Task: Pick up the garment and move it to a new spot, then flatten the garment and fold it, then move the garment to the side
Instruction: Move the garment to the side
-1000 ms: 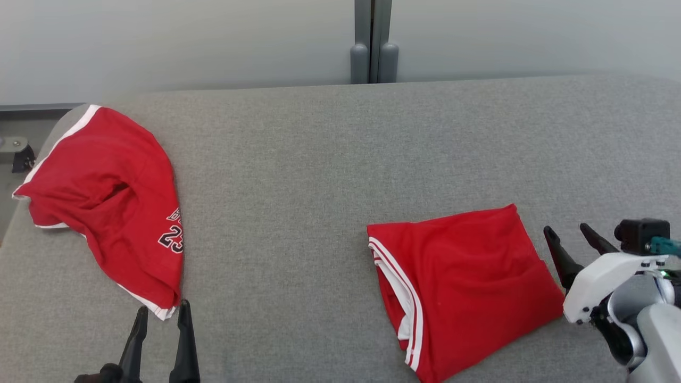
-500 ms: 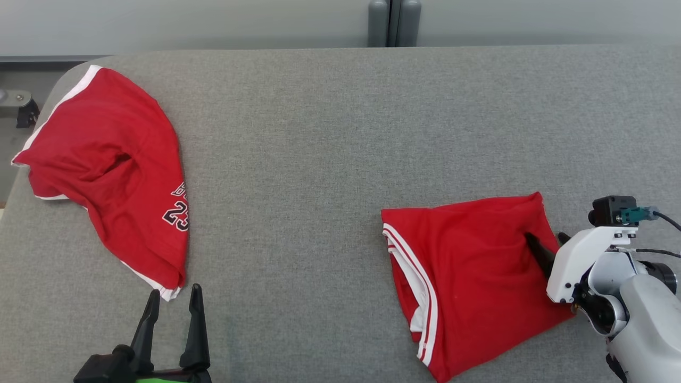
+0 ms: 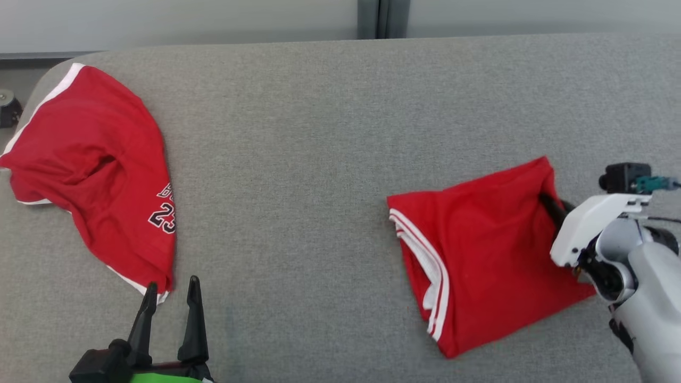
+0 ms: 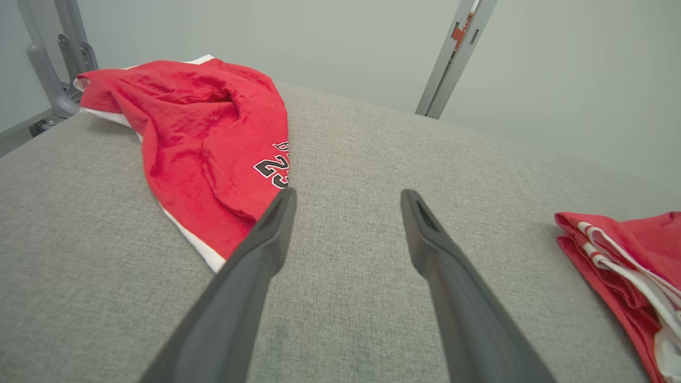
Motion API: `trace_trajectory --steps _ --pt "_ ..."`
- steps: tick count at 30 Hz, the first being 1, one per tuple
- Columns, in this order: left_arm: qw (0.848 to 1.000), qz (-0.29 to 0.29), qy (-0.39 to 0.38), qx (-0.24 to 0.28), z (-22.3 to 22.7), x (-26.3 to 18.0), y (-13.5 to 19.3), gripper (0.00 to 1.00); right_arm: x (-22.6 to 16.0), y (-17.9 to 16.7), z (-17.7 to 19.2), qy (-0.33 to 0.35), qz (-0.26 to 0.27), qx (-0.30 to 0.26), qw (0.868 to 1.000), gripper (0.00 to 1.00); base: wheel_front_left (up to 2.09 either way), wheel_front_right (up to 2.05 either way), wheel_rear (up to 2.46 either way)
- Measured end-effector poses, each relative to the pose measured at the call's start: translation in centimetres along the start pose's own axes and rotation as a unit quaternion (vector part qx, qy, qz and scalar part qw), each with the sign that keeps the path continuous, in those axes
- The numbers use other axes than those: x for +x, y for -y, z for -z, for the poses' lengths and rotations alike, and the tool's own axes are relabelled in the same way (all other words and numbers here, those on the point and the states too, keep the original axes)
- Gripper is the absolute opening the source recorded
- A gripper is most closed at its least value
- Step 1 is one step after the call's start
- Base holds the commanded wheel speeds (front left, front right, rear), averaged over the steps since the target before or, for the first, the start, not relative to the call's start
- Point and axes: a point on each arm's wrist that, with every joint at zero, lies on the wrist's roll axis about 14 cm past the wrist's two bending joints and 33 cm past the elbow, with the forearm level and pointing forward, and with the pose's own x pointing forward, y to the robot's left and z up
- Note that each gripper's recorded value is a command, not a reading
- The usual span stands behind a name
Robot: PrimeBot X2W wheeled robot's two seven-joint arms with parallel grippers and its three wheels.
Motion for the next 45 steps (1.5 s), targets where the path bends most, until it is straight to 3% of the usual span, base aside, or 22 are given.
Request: trace_trajectory --steps 7,12,23,35,36,37,42,45 --pt "0.999 0.049 0.008 0.011 -0.3 3.7 2.8 1.00 -0.1 4.6 -8.1 0.109 0.053 -0.030 0.992 0.00 0.00 0.00 0.00" --pt "0.995 0.094 -0.008 0.032 1.0 6.8 4.2 1.00 0.8 8.8 -11.2 0.146 0.105 -0.035 0.983 0.00 0.00 0.00 0.00" --pt "0.989 0.131 -0.051 0.052 5.4 11.5 4.0 1.00 0.9 20.8 -13.1 0.154 0.264 -0.044 0.951 0.00 0.00 0.00 0.00" --pt "0.991 0.085 -0.079 0.064 6.9 10.5 0.7 1.00 1.1 24.5 -15.3 0.144 0.341 -0.082 0.926 0.00 0.00 0.00 0.00" --pt "0.992 0.079 -0.075 0.064 6.7 10.6 0.3 1.00 0.8 24.8 -15.5 0.139 0.349 -0.098 0.922 0.42 0.00 0.00 0.00" --pt "0.992 0.075 -0.073 0.065 6.6 10.7 0.1 1.00 0.5 25.0 -15.7 0.141 0.354 -0.100 0.919 1.00 0.00 0.00 0.00" --pt "0.994 0.063 -0.059 0.066 5.7 11.0 -0.4 1.00 -0.8 23.8 -18.6 0.202 0.361 -0.142 0.899 1.00 0.00 0.00 0.00" --pt "0.995 0.054 -0.046 0.063 4.8 11.0 -0.6 1.00 -0.4 20.9 -19.9 0.251 0.329 -0.151 0.898 1.00 0.00 0.00 0.00"
